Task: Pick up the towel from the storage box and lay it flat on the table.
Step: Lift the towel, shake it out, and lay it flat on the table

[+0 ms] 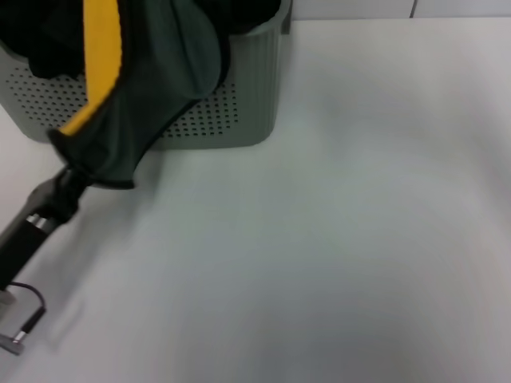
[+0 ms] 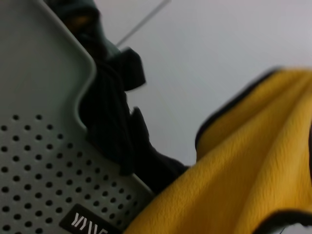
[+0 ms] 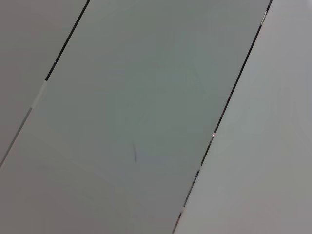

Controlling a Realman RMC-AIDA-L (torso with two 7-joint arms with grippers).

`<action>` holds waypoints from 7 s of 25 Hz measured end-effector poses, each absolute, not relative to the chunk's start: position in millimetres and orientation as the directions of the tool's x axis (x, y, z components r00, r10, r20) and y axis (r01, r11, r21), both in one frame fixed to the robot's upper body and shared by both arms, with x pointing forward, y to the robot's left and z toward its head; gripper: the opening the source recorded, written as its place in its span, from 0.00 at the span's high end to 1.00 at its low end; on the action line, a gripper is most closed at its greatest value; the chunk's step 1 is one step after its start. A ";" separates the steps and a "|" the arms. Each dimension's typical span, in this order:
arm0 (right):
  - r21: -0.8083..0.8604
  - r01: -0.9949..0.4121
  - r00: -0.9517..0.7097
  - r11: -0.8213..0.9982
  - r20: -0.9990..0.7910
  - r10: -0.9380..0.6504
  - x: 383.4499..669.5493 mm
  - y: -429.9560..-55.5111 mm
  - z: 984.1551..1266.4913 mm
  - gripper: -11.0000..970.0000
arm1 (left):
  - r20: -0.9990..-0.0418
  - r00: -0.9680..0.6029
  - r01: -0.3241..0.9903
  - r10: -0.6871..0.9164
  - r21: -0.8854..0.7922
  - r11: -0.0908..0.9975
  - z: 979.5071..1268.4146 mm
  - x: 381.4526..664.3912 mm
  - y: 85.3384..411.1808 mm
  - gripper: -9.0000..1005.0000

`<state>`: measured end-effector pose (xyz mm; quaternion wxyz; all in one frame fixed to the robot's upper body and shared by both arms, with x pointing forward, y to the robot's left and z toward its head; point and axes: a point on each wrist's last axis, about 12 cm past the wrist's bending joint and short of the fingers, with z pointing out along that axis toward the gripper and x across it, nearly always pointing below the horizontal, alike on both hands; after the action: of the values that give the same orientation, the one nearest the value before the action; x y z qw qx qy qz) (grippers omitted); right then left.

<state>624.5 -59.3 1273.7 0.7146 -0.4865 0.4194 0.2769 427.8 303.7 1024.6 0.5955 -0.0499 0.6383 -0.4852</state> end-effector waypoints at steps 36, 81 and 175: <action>-0.437 -0.838 0.446 0.328 -0.894 -0.051 641.1 -22.5 1278.6 0.95 | -0.749 0.547 0.219 0.374 0.560 0.799 1021.8 369.9 253.0 0.56; -0.395 -0.881 0.410 0.259 -0.912 0.004 628.3 -1.7 1275.2 0.95 | -0.624 0.467 0.068 0.626 0.732 0.678 1016.0 406.0 247.0 0.52; -0.178 -0.970 0.215 0.168 -0.947 0.239 549.0 -250.8 1178.9 0.95 | -0.914 -0.186 0.924 -0.361 -0.288 0.253 1135.1 512.1 326.0 0.98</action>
<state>549.0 -250.8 1178.9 0.6425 -0.4413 0.4139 0.4702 512.1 326.0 1135.1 0.5817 0.2618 0.5368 -0.5522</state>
